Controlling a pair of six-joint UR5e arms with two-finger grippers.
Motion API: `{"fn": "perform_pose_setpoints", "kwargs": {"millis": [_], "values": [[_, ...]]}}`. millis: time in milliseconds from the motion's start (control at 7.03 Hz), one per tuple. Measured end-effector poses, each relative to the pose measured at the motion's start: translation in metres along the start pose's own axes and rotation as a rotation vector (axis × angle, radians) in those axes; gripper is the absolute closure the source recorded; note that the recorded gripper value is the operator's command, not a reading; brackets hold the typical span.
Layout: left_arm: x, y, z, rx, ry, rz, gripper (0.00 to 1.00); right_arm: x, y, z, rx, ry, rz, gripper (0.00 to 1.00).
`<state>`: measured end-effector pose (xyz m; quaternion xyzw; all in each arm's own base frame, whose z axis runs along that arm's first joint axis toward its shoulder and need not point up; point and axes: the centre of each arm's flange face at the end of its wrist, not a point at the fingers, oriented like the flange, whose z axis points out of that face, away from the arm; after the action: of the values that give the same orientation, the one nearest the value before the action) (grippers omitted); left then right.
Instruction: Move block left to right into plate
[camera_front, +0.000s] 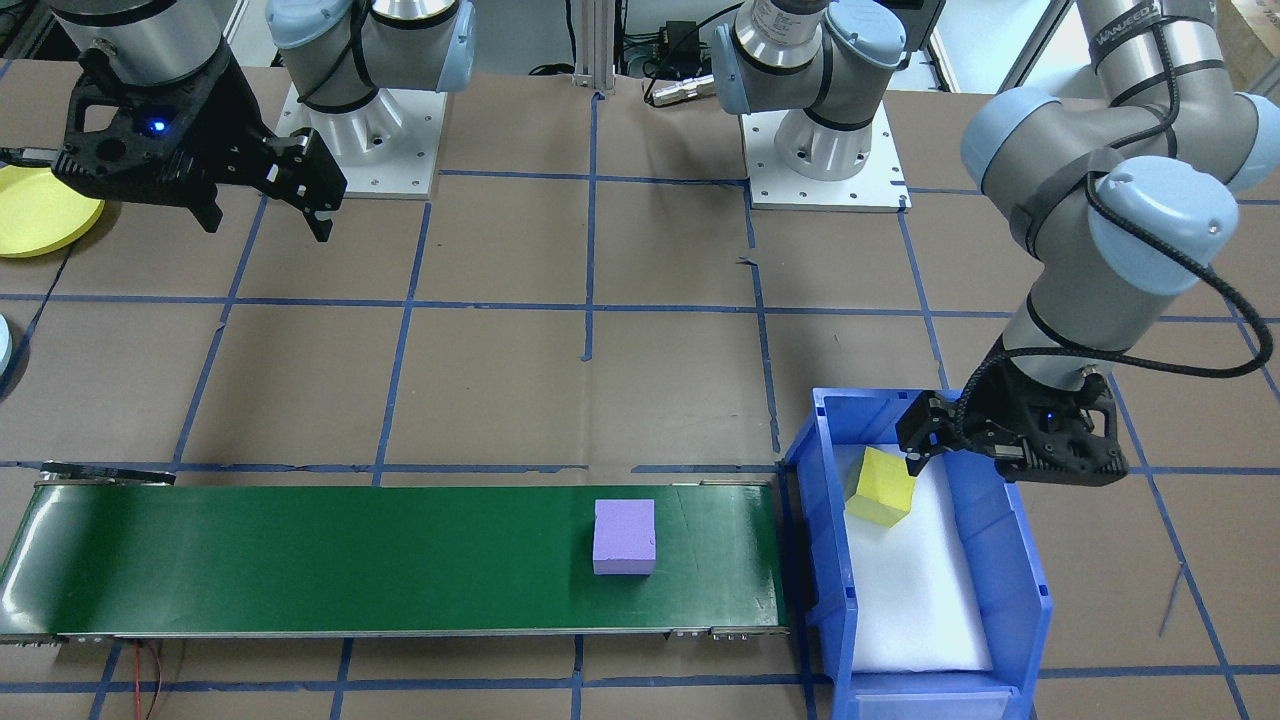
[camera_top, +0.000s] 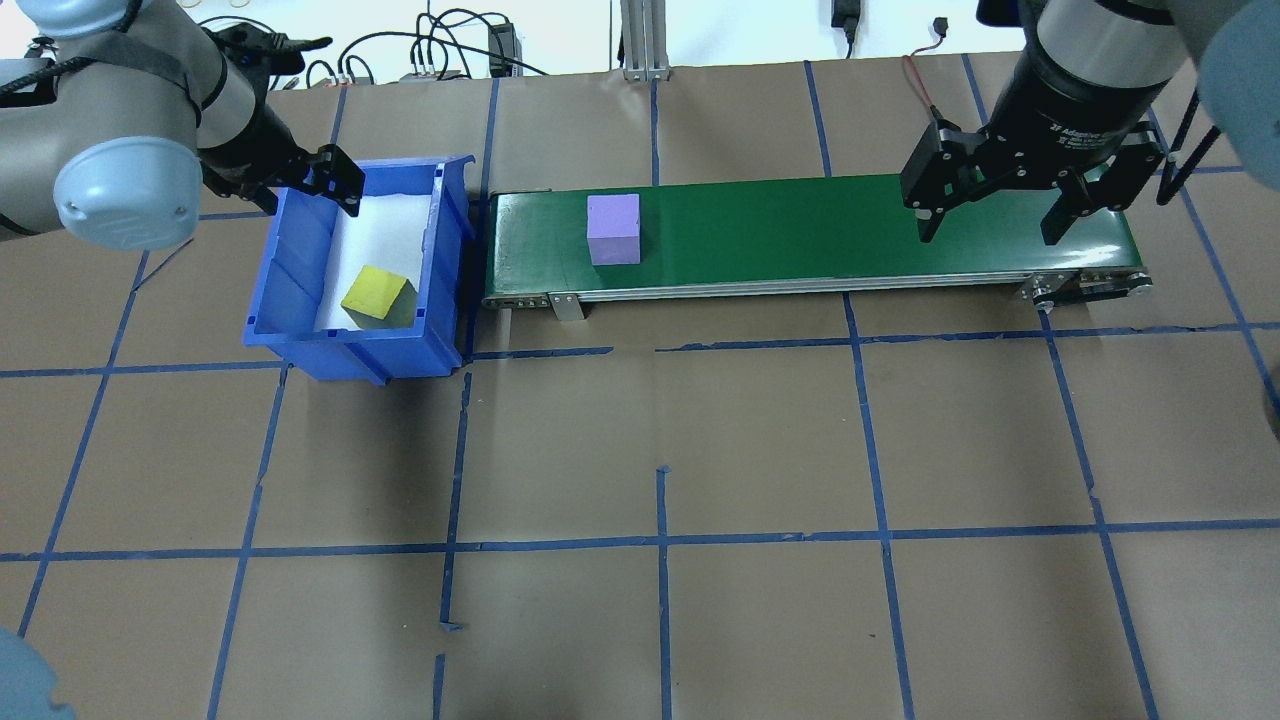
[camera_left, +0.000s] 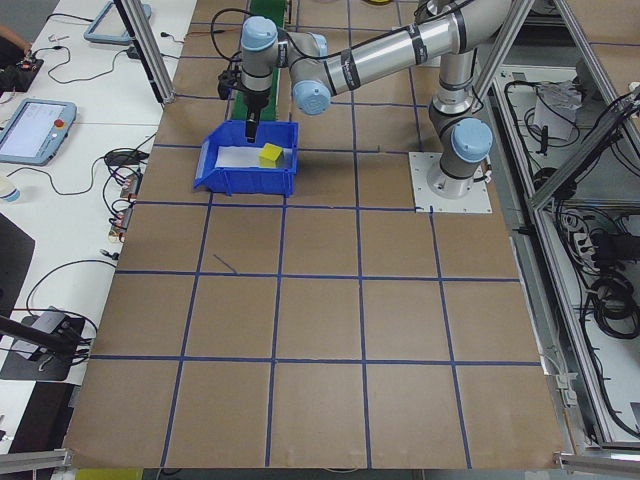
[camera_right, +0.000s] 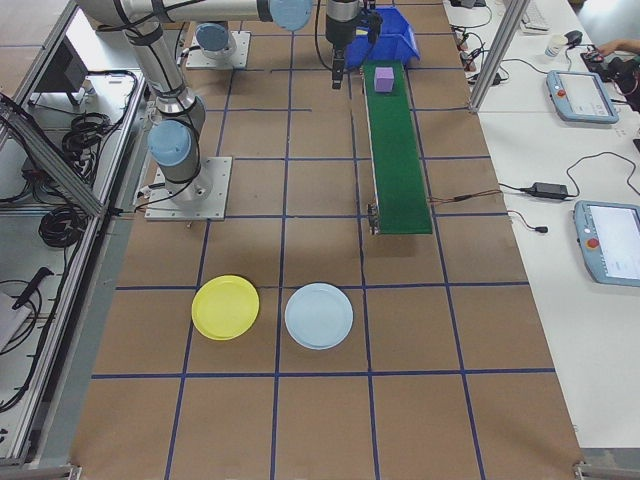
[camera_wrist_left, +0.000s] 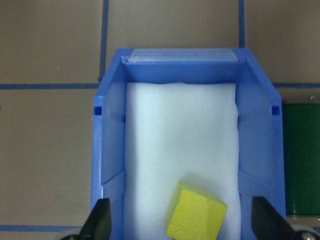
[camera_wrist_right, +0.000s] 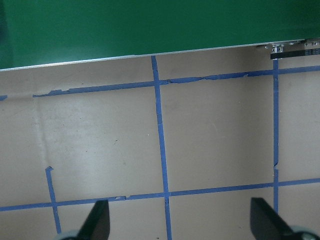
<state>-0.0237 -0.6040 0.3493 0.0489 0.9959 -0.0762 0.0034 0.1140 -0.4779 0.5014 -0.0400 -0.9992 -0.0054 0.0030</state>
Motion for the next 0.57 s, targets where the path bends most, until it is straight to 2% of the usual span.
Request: {"fn": "perform_pose_setpoints", "kwargs": {"millis": [142,426,569], "values": [[0.002,0.004,0.009,-0.014,0.018,0.020,0.07,0.000,0.000,0.000,0.001,0.000,0.000,0.00],[0.006,0.007,0.016,-0.020,0.041,0.058,0.13,0.000,0.000,0.000,0.002,0.000,0.000,0.00],[0.006,0.009,0.022,-0.031,0.046,0.098,0.26,0.000,0.000,0.000,0.003,0.000,0.000,0.00]]}}
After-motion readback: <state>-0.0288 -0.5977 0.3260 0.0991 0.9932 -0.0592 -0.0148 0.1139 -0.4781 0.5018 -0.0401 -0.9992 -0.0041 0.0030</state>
